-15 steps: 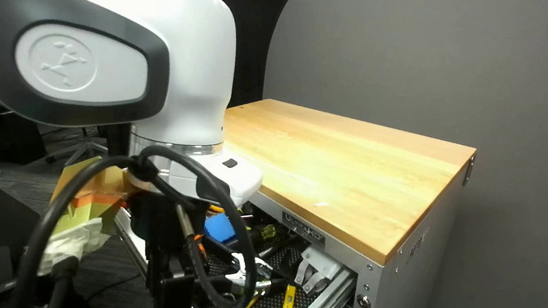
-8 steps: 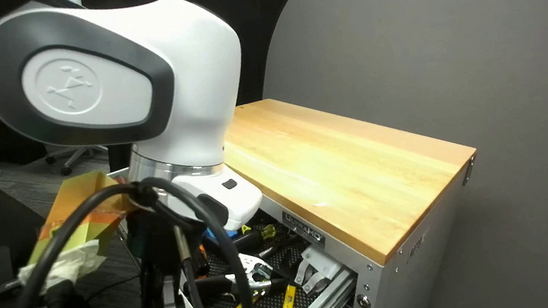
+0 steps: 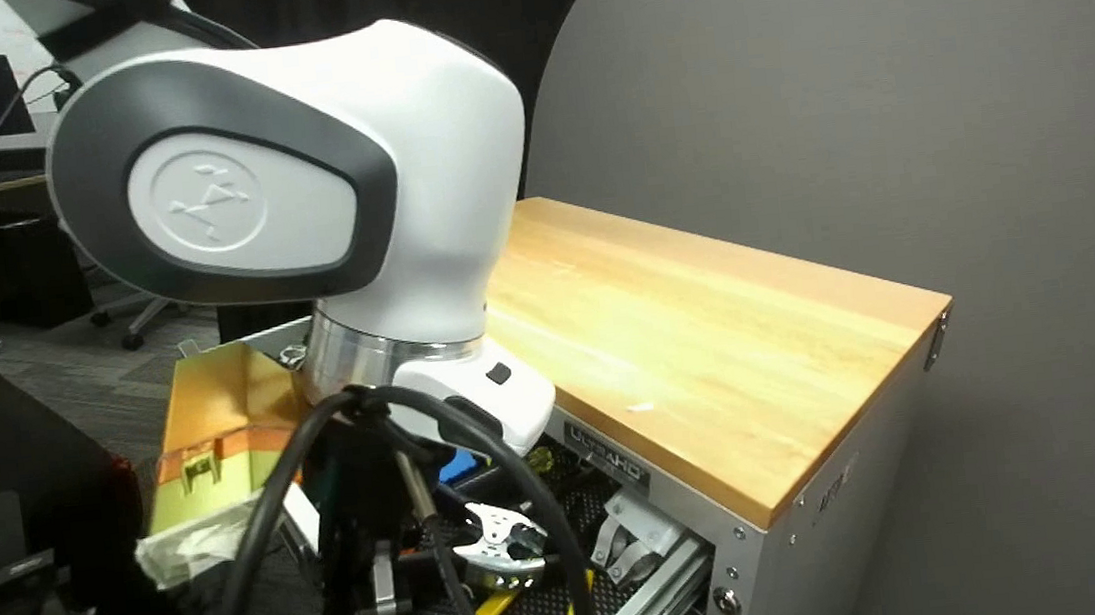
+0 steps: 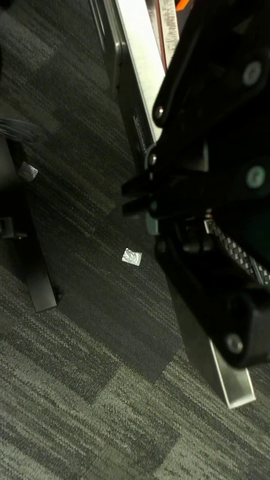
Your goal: Put the screwdriver in the open topmost drawer
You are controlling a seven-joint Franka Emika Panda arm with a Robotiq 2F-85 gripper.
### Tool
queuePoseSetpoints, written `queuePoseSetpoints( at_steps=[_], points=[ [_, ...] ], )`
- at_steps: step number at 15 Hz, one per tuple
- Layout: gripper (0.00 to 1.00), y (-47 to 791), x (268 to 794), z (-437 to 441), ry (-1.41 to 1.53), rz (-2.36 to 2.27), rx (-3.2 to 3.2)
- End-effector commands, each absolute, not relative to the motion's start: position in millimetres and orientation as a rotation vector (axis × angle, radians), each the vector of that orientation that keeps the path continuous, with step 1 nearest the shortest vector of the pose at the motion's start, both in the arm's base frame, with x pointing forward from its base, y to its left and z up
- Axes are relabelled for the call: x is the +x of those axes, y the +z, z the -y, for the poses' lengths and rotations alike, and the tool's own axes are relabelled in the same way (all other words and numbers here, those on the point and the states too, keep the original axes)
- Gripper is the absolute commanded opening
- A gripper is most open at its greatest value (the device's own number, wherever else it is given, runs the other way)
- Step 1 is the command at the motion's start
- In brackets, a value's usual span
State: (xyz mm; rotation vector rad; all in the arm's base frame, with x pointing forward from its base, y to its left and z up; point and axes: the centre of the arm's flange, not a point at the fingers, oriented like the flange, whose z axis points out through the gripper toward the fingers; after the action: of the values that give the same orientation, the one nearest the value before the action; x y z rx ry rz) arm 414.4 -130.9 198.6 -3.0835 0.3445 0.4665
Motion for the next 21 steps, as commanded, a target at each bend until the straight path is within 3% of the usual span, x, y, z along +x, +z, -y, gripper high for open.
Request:
queuePoseSetpoints(
  at_steps=[1,11,21],
  points=[
    [0.13,191,440,142,0.437,-0.295,-3.029],
    [0.11,180,493,157,0.407,-0.137,-2.89],
    [0.13,172,560,111,0.266,0.142,-2.894]
  ],
)
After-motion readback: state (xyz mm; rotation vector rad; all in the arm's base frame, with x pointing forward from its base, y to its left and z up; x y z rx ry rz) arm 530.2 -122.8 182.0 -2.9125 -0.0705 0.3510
